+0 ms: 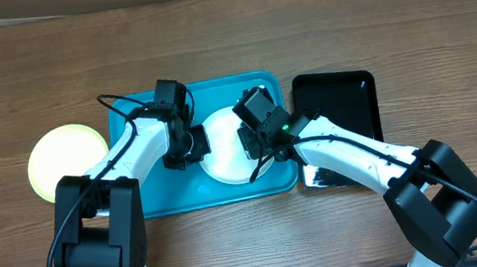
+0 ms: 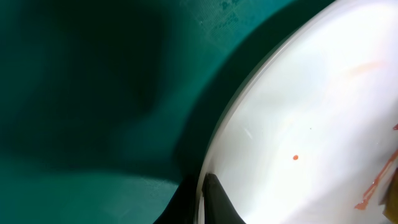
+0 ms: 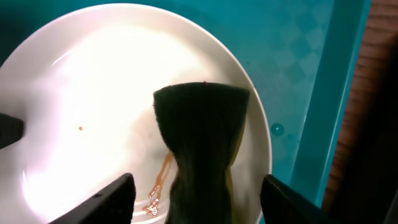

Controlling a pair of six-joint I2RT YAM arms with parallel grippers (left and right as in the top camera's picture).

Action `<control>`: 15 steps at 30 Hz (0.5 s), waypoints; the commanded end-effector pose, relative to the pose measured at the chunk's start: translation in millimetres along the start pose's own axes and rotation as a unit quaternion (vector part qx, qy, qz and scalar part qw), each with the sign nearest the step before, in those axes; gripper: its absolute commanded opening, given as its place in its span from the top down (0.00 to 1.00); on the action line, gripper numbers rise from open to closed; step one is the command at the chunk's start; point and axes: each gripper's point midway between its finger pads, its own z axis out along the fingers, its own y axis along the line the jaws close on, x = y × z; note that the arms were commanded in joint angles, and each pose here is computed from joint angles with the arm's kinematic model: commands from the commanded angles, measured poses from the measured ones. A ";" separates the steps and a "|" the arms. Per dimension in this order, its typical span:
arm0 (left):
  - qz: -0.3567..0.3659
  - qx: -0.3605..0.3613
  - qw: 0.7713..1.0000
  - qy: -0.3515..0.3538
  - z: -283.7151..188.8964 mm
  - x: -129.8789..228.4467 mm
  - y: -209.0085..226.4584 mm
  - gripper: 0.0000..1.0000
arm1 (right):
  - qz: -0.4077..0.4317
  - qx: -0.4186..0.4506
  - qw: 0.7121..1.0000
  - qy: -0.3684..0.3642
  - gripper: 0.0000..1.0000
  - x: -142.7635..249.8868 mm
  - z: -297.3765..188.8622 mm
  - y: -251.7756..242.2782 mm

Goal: Clean dirty plates on tray and stack at the side
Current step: 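Carry the sponge with the right gripper over the white plate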

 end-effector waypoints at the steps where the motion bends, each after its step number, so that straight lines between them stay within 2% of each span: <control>1: -0.003 -0.032 0.999 0.025 16.9 15.9 14.7 0.96 | 0.005 0.004 1.000 -0.024 0.36 -11.9 -3.5 -0.2; 8: -0.004 -0.032 0.999 0.026 17.0 16.2 14.8 0.96 | 0.008 0.010 0.998 -0.056 0.50 -26.3 3.0 0.0; 15: -0.004 -0.032 0.999 0.026 16.9 16.1 14.8 0.96 | 0.005 0.036 0.998 -0.042 0.51 -17.8 11.9 -9.3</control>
